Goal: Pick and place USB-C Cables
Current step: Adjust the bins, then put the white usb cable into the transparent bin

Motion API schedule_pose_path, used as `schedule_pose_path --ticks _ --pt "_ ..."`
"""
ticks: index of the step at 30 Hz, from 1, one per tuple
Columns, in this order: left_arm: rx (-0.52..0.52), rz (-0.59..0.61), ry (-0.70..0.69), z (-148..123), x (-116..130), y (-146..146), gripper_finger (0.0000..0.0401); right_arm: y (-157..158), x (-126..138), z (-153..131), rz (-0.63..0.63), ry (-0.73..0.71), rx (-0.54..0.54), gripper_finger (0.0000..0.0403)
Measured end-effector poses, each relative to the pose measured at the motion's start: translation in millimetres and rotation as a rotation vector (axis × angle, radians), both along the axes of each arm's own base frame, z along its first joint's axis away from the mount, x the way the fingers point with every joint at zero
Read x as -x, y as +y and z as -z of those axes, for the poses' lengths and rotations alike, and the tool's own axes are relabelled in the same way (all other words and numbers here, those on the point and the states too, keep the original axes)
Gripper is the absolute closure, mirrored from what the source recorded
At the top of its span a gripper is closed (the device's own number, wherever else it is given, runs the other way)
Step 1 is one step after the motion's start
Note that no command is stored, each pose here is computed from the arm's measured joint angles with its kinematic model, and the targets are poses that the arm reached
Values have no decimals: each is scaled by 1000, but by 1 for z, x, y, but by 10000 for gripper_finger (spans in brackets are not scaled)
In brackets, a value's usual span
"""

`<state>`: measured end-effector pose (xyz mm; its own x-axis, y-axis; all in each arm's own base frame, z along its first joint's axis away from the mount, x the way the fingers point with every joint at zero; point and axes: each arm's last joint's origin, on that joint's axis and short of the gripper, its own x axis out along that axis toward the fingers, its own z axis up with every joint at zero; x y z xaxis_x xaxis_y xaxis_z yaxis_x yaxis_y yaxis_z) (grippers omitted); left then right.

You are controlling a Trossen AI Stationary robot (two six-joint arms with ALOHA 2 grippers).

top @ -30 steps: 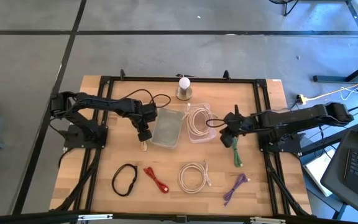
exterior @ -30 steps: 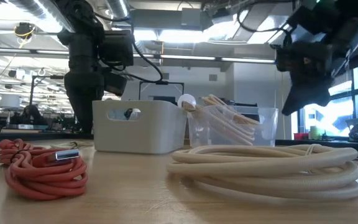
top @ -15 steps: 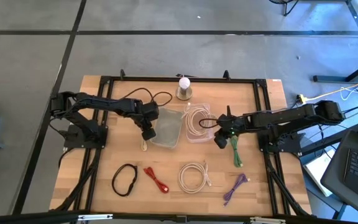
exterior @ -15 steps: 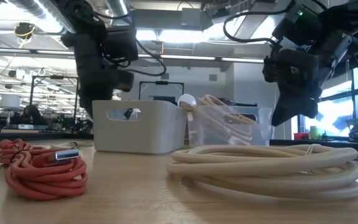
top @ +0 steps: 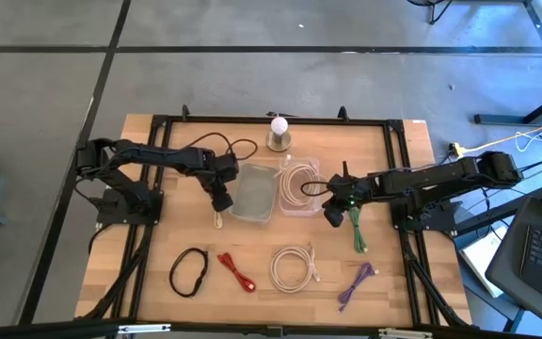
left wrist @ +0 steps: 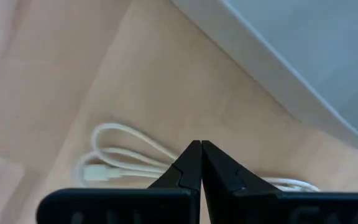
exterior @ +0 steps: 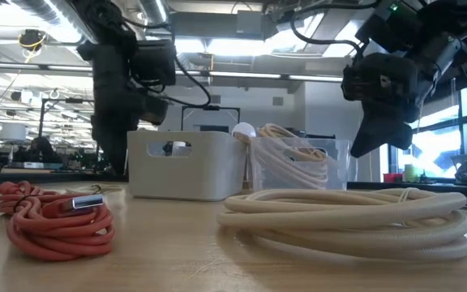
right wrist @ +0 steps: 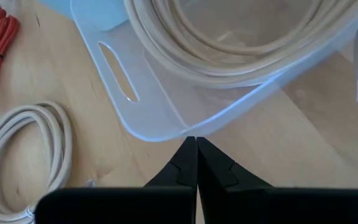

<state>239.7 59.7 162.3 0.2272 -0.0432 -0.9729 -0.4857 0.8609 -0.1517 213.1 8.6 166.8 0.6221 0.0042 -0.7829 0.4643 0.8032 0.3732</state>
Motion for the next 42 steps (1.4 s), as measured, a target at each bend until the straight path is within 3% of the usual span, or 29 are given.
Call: schedule_pose_path --ticks 4,17,22,34,42 --pt "57 21 -25 -1 -4 -11 400 0 0 0 -2 0 11 403" --pt "37 -20 -210 -7 -24 -18 400 -2 -1 -1 -4 -11 23 403" --pt "34 -21 -217 -7 -24 -18 400 -2 -1 -1 -4 -11 23 403" --pt "-49 -40 75 -3 8 -5 400 -3 11 6 7 152 41 403" --pt "-18 -129 166 -28 37 -19 400 21 20 -32 -26 305 83 403"
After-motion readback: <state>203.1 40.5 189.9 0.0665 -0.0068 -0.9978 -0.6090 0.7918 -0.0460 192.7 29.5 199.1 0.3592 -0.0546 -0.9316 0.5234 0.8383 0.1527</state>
